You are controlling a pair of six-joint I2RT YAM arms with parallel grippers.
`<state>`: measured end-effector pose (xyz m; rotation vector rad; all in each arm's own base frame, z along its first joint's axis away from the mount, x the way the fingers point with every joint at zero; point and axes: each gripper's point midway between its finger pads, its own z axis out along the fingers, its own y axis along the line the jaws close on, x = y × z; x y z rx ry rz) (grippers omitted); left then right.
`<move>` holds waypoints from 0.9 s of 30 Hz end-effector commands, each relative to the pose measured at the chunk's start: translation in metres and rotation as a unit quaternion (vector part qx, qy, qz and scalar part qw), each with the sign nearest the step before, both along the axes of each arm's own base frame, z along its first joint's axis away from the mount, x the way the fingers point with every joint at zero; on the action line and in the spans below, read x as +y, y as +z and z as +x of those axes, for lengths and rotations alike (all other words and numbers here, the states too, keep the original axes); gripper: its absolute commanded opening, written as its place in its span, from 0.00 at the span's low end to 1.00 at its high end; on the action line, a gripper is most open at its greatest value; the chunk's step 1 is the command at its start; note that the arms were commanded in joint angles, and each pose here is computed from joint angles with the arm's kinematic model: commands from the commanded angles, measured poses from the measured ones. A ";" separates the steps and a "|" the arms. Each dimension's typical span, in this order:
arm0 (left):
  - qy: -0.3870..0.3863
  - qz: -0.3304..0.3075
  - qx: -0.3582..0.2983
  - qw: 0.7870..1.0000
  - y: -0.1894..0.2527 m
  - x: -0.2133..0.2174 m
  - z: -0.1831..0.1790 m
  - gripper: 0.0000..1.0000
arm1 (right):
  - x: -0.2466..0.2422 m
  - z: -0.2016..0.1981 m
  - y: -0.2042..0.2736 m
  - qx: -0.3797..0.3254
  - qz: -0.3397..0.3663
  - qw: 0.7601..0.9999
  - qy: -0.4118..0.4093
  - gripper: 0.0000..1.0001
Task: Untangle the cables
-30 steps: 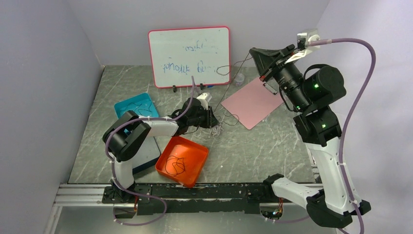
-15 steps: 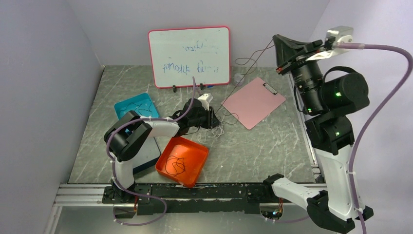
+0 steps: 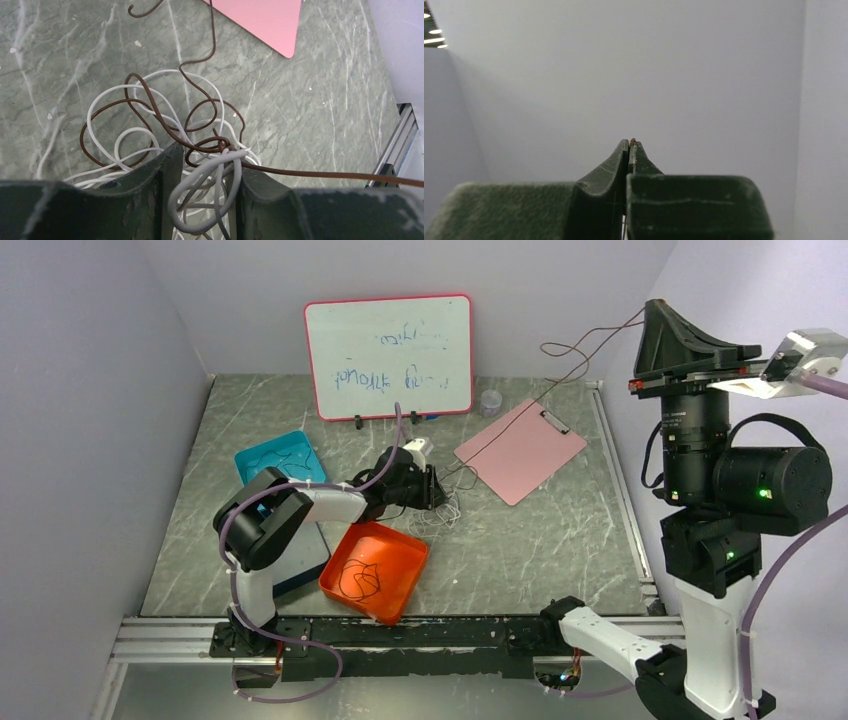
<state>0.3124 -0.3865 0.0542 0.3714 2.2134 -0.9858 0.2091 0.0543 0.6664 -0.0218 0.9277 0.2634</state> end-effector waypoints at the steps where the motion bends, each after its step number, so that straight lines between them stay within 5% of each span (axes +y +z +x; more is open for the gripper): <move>1: 0.014 0.024 0.001 1.000 -0.011 0.011 0.000 0.43 | -0.034 -0.012 0.011 -0.020 0.037 0.997 -0.070 0.00; 16: 0.031 0.048 0.000 0.998 -0.015 0.020 0.002 0.40 | -0.086 -0.040 0.017 -0.034 0.055 0.980 -0.188 0.00; 24: 0.055 0.090 -0.038 0.994 0.003 0.038 0.013 0.09 | -0.086 -0.015 -0.032 0.046 0.041 0.975 -0.213 0.00; 27: 0.059 0.111 -0.059 0.990 0.016 0.046 0.017 0.07 | -0.095 0.001 -0.071 0.107 0.032 0.959 -0.262 0.00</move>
